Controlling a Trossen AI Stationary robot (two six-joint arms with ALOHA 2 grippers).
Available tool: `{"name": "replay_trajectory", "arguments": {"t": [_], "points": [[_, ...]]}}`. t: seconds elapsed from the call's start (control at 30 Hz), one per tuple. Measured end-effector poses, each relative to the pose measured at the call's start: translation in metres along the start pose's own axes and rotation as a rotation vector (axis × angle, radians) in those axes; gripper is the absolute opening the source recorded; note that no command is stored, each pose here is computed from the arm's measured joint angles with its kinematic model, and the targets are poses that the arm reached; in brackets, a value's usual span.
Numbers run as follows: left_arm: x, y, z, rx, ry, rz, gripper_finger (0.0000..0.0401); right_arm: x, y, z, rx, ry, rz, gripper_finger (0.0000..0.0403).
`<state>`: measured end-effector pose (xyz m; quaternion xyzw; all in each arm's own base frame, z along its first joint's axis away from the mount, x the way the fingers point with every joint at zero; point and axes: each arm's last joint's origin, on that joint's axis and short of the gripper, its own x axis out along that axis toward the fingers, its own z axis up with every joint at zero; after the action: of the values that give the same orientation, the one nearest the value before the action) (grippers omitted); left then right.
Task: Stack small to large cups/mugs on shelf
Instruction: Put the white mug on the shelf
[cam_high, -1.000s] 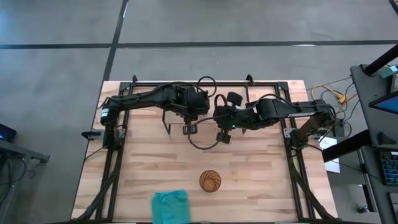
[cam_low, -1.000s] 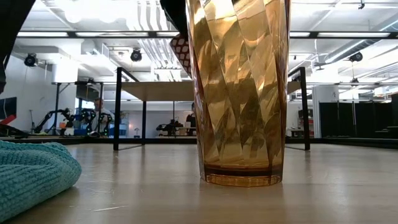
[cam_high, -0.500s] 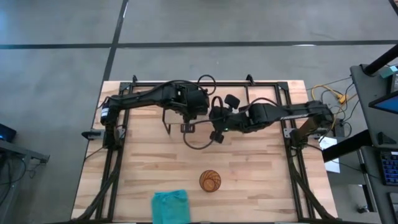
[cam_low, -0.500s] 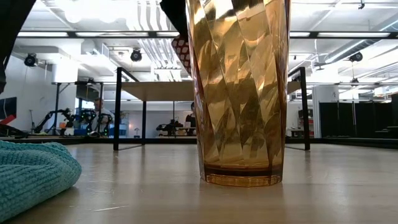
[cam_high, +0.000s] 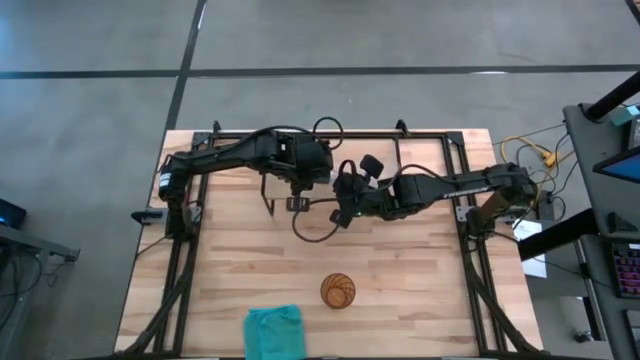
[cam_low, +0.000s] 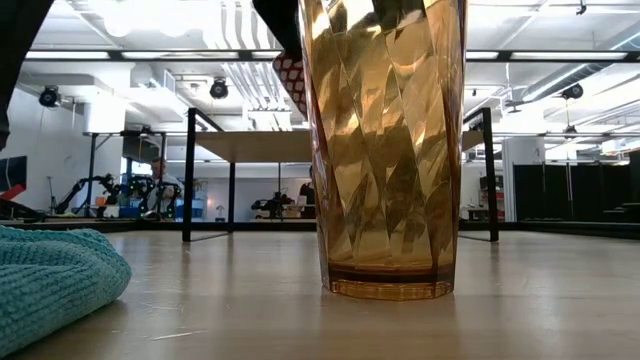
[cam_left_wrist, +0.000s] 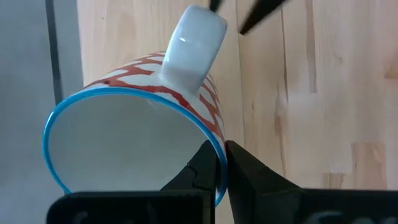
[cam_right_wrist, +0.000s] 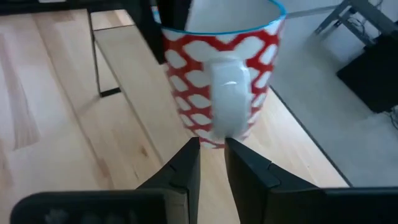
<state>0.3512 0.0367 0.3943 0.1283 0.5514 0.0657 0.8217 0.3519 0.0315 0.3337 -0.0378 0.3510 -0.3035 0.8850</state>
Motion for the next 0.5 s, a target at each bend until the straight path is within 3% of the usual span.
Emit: {"name": "replay_trajectory", "arguments": {"t": [0.5], "points": [[0.0025, 0.0005, -0.0035, 0.005, 0.04, -0.011, 0.0, -0.0034, 0.0042, -0.0014, 0.022, -0.003, 0.011, 0.0082]]}}
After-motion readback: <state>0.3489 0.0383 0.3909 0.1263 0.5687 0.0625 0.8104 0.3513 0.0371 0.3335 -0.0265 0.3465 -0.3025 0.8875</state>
